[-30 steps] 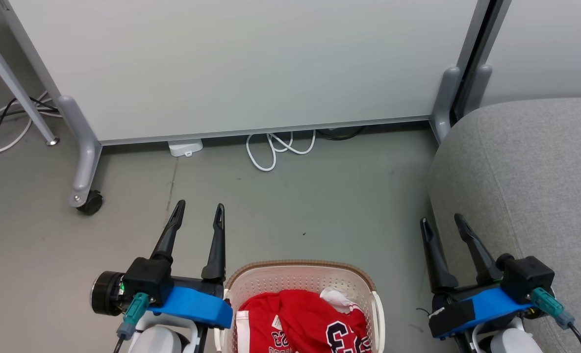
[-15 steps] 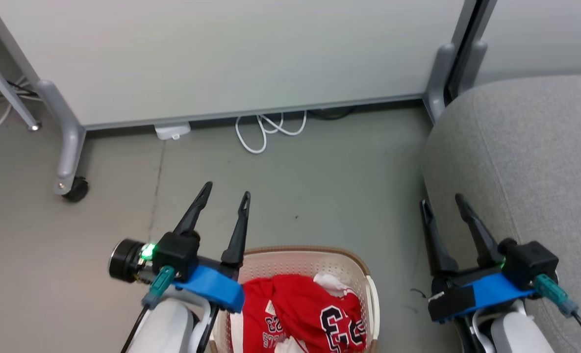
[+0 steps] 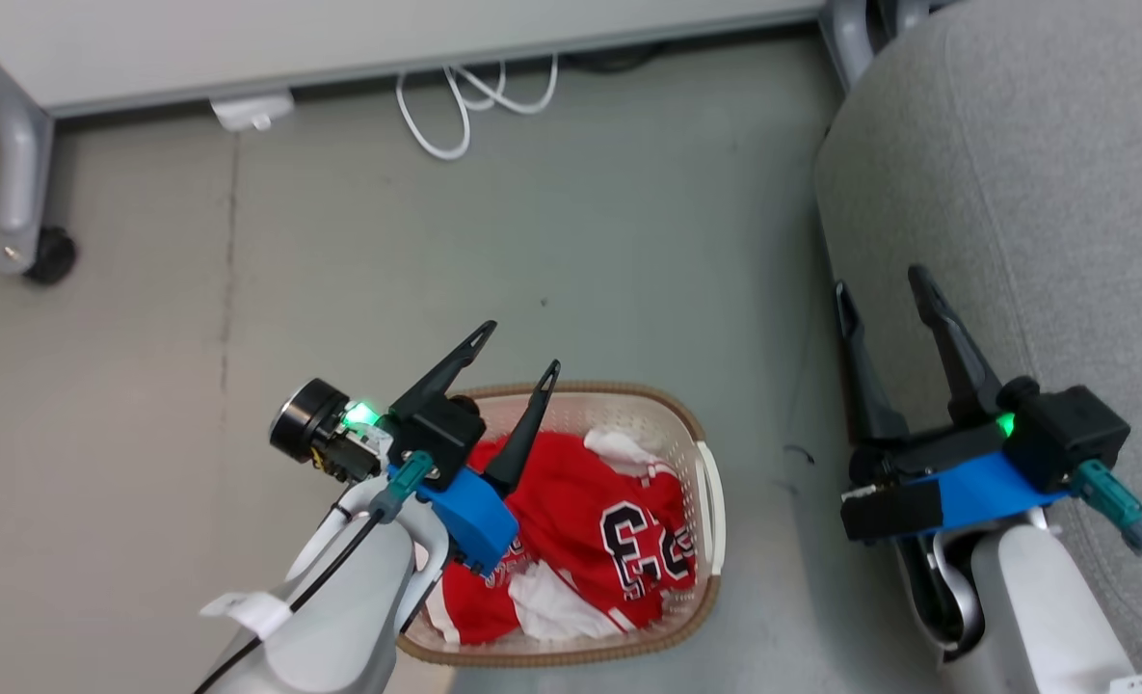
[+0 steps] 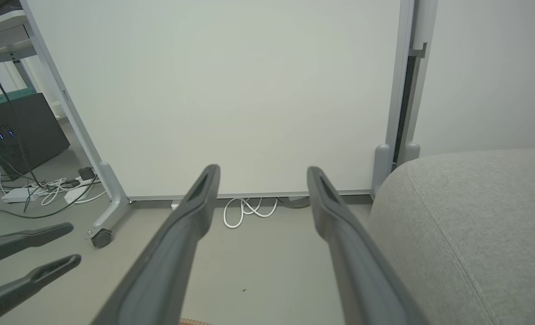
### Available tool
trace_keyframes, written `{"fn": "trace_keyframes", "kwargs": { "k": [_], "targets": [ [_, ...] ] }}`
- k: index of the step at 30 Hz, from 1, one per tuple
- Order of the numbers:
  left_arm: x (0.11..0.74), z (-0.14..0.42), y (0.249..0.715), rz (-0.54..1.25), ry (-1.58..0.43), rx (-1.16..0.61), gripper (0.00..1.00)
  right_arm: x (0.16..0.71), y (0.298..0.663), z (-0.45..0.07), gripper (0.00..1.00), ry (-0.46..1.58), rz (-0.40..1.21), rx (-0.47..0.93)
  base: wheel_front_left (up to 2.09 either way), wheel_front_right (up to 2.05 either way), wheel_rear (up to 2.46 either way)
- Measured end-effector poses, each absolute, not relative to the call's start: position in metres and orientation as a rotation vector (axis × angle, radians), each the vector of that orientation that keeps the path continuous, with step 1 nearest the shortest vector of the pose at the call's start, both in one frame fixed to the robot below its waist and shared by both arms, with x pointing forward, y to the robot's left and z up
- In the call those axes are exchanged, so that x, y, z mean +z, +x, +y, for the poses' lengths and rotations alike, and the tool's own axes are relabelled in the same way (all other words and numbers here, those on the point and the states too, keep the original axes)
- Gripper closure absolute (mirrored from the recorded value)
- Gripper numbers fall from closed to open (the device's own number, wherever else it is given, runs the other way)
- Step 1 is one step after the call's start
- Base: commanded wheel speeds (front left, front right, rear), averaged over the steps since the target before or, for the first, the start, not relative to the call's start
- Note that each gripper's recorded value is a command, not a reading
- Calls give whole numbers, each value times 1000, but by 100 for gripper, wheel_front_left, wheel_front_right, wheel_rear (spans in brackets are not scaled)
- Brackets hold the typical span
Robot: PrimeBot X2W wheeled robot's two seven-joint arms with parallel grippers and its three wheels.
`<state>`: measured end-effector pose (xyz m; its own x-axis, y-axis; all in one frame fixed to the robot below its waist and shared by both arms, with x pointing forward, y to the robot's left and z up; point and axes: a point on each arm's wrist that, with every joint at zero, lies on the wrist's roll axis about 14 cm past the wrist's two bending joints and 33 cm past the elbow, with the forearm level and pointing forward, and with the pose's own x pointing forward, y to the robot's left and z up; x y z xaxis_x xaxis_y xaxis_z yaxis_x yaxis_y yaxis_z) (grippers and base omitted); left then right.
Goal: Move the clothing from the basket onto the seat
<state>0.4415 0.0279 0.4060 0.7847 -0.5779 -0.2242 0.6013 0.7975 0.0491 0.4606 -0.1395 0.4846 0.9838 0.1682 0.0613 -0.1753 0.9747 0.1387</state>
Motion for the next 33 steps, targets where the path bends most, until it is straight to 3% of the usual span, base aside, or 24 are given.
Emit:
{"fn": "trace_keyframes", "kwargs": {
  "k": [16, 33],
  "targets": [
    [273, -15, 427, 507, 276, -973, 0, 428, 506, -149, 0, 86, 29, 162, 0, 0, 0],
    [149, 10, 384, 798, 542, -1220, 0, 357, 521, -162, 0, 43, 145, 142, 0, 0, 0]
  ]
}}
